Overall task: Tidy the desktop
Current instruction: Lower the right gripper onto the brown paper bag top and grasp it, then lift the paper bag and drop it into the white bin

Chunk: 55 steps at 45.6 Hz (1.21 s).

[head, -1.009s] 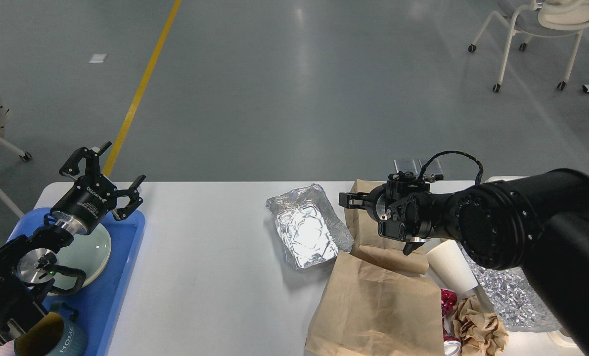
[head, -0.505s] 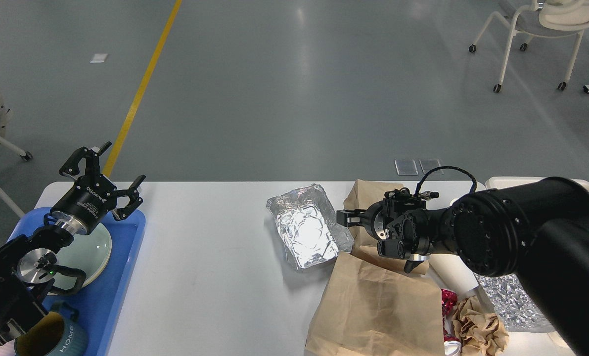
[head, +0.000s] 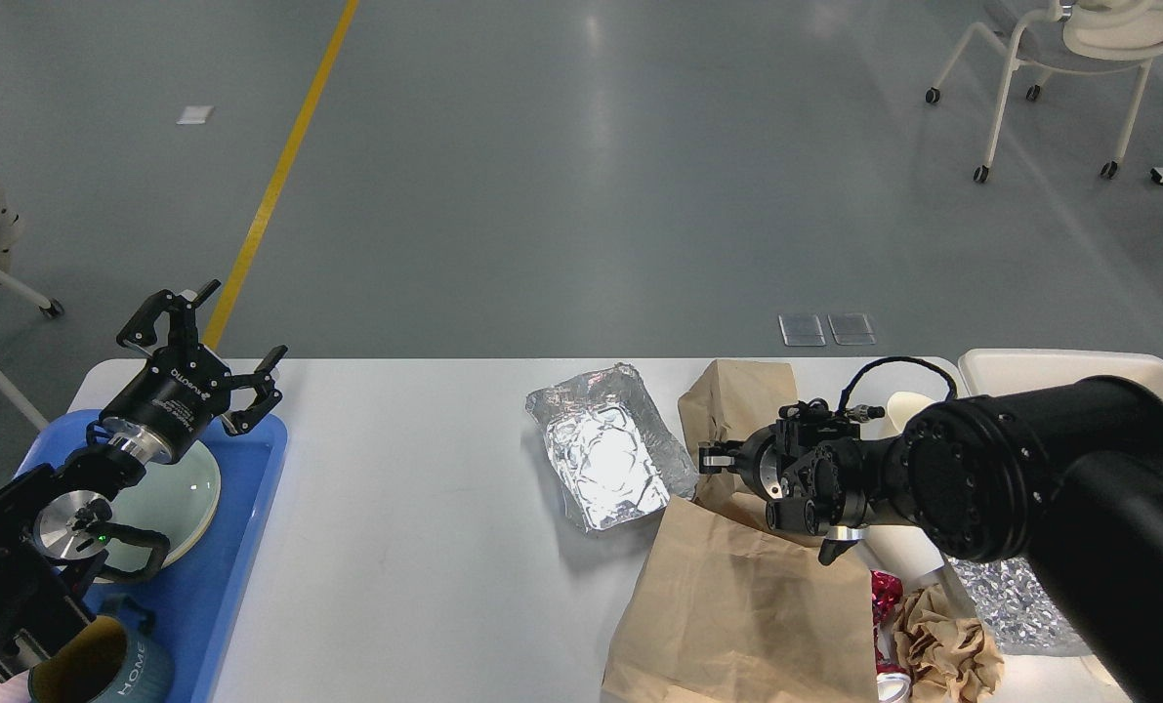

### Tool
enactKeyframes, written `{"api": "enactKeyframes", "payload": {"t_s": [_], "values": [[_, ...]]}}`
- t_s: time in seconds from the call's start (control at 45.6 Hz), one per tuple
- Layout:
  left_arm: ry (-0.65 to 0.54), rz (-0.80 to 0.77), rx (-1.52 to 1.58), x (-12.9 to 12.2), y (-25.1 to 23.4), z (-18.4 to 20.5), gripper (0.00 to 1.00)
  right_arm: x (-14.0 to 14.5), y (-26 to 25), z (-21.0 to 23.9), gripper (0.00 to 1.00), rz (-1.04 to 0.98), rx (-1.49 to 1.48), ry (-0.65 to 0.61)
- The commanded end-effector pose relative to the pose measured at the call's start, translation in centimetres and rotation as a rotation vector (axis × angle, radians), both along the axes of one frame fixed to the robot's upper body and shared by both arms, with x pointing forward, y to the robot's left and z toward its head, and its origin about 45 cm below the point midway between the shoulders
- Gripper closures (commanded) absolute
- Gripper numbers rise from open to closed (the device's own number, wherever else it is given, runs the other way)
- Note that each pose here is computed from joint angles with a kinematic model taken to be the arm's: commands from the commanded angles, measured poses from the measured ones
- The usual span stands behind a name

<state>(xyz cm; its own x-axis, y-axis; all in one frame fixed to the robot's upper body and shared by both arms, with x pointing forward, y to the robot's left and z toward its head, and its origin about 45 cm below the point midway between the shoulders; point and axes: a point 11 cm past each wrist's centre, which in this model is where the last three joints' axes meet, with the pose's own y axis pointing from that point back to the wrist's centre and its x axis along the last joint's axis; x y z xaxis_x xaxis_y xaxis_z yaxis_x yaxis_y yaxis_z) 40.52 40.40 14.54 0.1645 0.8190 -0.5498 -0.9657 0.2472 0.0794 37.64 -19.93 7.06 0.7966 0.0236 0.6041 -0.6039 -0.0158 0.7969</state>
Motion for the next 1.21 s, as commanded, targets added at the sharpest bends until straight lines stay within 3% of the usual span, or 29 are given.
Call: {"api": "enactKeyframes", "payload": {"t_s": [0.0,0.197,0.307,0.483,0.68,0.812,1.009,1.185], "values": [[0.000,0.000,0.000,0.0,0.0,0.0,0.00,-0.1,-0.8,-0.3,1.00,-0.009,-0.007,0.014],[0.000,0.001,0.001,0.0,0.1,0.0,0.00,0.4,-2.2,0.6,1.00,-0.028,-0.027,0.034],[0.000,0.001,0.001,0.0,0.1,0.0,0.00,2.5,-4.6,4.3,1.00,-0.054,-0.051,0.006],[0.000,0.000,0.000,0.0,0.0,0.0,0.00,4.3,-8.6,15.5,1.00,-0.060,-0.053,0.029],[0.000,0.001,0.001,0.0,0.1,0.0,0.00,1.6,-7.9,31.2,1.00,-0.005,0.095,0.264],[0.000,0.001,0.001,0.0,0.1,0.0,0.00,-0.1,-7.2,37.6,1.00,0.031,0.134,0.315],[0.000,0.001,0.001,0.0,0.1,0.0,0.00,-0.6,-9.3,40.2,1.00,0.038,0.052,0.288],[0.000,0.001,0.001,0.0,0.1,0.0,0.00,0.6,-18.6,39.0,1.00,-0.085,-0.099,0.223]]}}
